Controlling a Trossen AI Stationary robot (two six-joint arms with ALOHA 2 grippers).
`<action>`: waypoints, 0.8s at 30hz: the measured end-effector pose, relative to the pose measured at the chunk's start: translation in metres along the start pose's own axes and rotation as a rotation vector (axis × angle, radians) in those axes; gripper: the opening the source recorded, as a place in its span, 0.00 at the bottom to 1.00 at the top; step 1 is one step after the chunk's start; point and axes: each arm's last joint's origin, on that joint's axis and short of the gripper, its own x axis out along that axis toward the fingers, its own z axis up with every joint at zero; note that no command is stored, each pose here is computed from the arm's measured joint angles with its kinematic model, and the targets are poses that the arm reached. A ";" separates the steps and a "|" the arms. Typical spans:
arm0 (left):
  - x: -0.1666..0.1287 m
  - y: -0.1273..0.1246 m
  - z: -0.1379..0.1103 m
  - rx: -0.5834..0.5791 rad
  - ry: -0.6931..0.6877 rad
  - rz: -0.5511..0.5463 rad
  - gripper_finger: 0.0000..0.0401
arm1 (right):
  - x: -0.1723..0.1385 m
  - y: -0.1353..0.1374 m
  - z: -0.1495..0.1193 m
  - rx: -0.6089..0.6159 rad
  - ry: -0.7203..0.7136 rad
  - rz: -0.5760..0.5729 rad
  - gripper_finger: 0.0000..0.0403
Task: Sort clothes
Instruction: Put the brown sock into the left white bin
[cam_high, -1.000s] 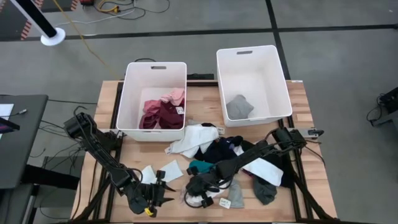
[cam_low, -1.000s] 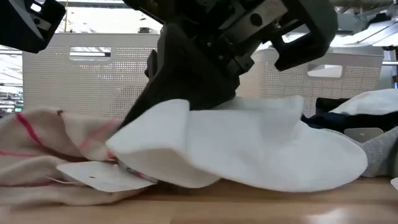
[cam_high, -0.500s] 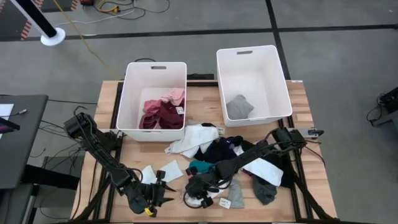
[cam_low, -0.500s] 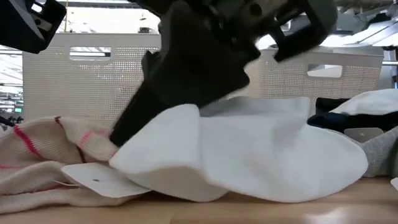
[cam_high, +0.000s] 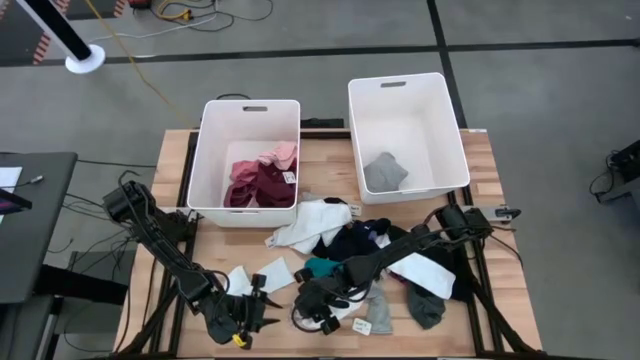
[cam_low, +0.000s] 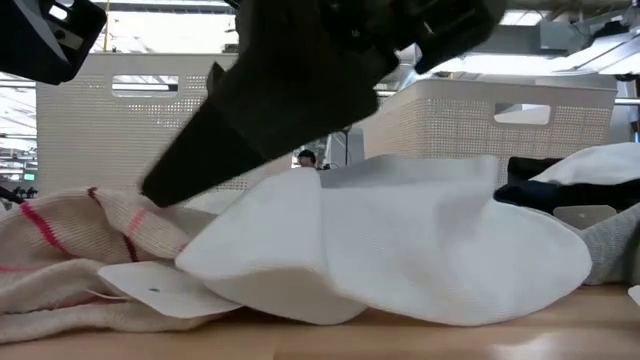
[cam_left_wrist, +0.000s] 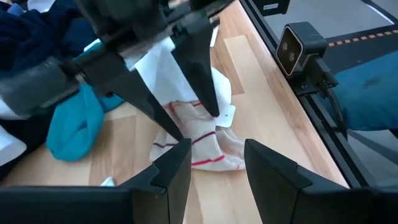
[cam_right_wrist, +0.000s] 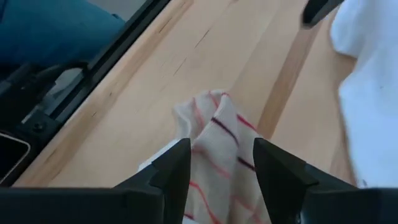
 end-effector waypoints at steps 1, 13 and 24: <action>0.000 0.000 0.000 0.000 0.000 -0.003 0.36 | 0.001 0.000 -0.001 0.000 0.004 0.000 0.46; 0.001 0.000 0.003 0.009 -0.016 -0.010 0.36 | 0.005 -0.003 -0.001 -0.066 0.010 -0.020 0.15; 0.000 0.002 0.004 0.054 -0.036 0.046 0.36 | -0.006 0.007 0.025 -0.196 0.027 -0.099 0.01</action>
